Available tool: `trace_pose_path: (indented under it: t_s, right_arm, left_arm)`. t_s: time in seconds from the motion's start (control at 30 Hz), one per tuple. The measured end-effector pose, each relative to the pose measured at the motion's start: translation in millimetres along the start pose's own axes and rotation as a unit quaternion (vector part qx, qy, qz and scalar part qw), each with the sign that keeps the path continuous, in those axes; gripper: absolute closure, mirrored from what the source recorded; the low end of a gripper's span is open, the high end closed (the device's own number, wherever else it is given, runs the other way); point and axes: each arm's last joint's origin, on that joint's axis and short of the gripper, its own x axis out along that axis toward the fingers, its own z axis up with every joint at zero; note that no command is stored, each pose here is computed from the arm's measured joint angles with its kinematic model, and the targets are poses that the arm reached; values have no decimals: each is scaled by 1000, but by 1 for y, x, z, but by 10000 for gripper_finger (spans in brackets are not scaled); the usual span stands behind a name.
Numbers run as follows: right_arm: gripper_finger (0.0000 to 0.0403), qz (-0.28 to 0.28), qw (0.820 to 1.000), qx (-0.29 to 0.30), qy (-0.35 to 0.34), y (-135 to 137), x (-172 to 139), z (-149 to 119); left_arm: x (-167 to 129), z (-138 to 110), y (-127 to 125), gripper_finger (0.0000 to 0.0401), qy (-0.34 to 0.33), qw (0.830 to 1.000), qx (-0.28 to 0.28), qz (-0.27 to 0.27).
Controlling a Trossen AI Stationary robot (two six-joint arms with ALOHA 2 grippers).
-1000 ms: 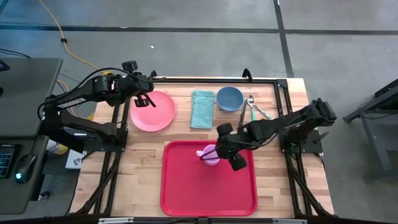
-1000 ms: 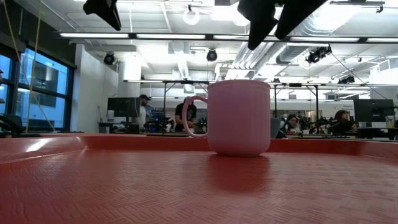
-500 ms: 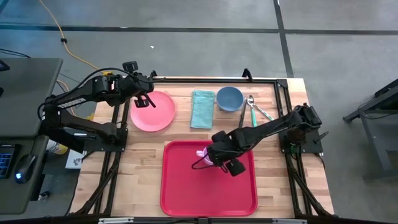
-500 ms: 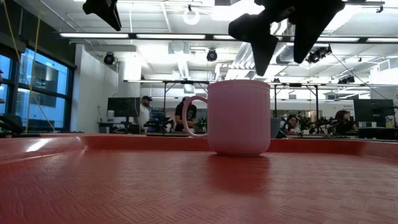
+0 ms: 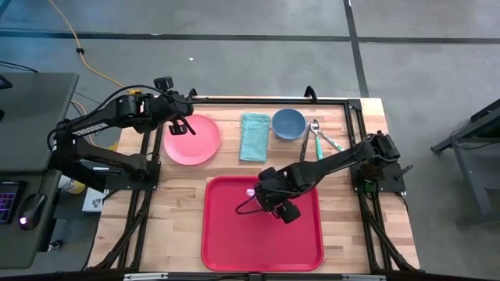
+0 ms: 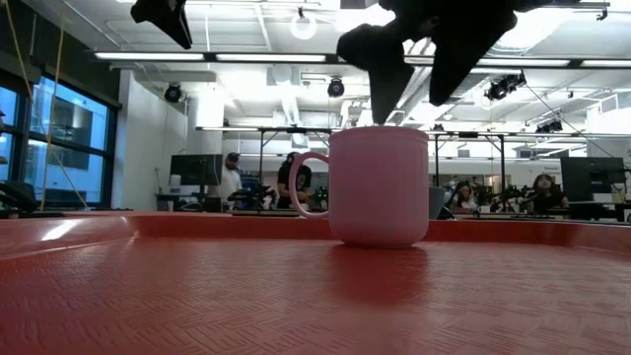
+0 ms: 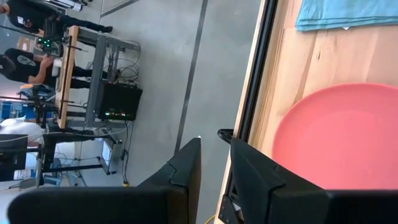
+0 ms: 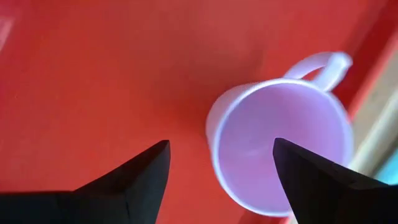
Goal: Set up tray
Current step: Put the light pink mug on the red tray
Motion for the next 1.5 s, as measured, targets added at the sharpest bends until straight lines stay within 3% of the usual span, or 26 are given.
trace_pose_path:
  t_s: [0.33,0.73,1.1,1.5]
  right_arm:
    - [155,-11,1000,-3,23,-2,14,0]
    - [295,-3,999,-3,32,-1,14,-2]
    - [394,13,999,-2,39,0,14,-4]
    - [401,15,996,17,82,2,13,-12]
  left_arm:
    - [0,0,0,284,0,1000,0,0]
    - [0,0,0,284,1,1000,0,0]
    - [0,0,0,284,1,1000,1,0]
    - [0,0,0,284,1,1000,1,0]
